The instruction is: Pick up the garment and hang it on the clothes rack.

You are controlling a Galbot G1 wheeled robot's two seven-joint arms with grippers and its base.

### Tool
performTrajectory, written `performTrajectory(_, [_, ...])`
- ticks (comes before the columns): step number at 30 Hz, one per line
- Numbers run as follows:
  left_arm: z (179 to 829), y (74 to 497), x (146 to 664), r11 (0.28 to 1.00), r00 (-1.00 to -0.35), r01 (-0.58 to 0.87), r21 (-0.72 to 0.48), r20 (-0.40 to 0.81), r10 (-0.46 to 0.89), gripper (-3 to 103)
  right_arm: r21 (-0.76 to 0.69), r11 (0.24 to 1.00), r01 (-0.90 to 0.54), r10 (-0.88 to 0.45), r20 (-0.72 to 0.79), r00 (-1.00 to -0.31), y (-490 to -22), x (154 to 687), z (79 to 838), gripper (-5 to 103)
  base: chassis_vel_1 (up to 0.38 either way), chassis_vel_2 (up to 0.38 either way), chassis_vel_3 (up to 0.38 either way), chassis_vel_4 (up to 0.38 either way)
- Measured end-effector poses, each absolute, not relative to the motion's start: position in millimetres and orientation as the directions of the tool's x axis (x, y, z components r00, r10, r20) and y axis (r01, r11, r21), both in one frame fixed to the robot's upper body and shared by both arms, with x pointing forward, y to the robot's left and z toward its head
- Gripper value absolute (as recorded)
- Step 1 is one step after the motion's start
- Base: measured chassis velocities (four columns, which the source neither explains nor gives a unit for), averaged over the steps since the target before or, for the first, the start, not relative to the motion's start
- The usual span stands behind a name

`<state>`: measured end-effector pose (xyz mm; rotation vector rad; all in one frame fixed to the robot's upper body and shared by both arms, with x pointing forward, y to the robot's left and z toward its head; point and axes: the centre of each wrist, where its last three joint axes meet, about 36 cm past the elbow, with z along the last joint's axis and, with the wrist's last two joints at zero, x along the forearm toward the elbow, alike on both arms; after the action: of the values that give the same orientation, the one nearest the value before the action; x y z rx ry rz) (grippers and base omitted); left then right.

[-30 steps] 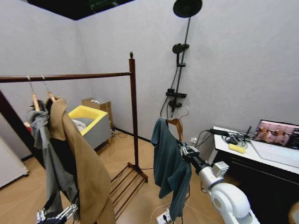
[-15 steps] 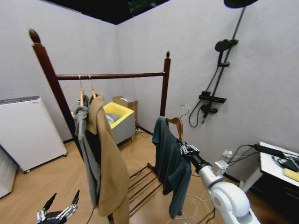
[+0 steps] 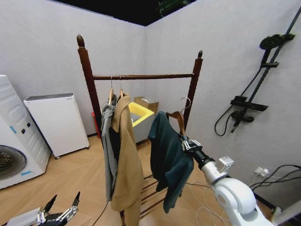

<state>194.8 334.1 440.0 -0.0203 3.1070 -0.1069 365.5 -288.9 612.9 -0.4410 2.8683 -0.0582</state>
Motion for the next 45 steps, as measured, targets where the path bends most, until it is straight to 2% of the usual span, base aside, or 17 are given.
performTrajectory(9, [440, 334, 195, 0.998, -0.999, -0.012, -0.069, -0.032, -0.014, 100, -0.034, 0.912, -0.408, -0.406, -0.200, -0.892, -292, 393, 660, 12, 0.000, 0.000, 0.000, 0.000])
performTrajectory(18, [440, 334, 195, 0.998, -0.999, -0.012, -0.069, -0.032, -0.014, 100, -0.108, 0.897, -0.428, -0.441, -0.204, -0.874, -289, 449, 711, 12, 0.000, 0.000, 0.000, 0.000])
performTrajectory(26, [440, 334, 195, 0.998, -0.999, -0.012, -0.069, -0.032, -0.014, 100, -0.161, 0.881, -0.445, -0.469, -0.170, -0.867, -258, 501, 747, 12, 0.000, 0.000, 0.000, 0.000])
performTrajectory(35, [440, 334, 195, 0.998, -0.999, -0.012, -0.069, -0.032, -0.014, 100, -0.192, 0.876, -0.442, -0.468, -0.117, -0.876, -233, 537, 749, 12, 0.000, 0.000, 0.000, 0.000])
performTrajectory(45, [440, 334, 195, 0.998, -0.999, -0.012, -0.069, -0.032, -0.014, 100, -0.196, 0.866, -0.459, -0.480, -0.076, -0.874, -210, 554, 755, 12, 0.000, 0.000, 0.000, 0.000])
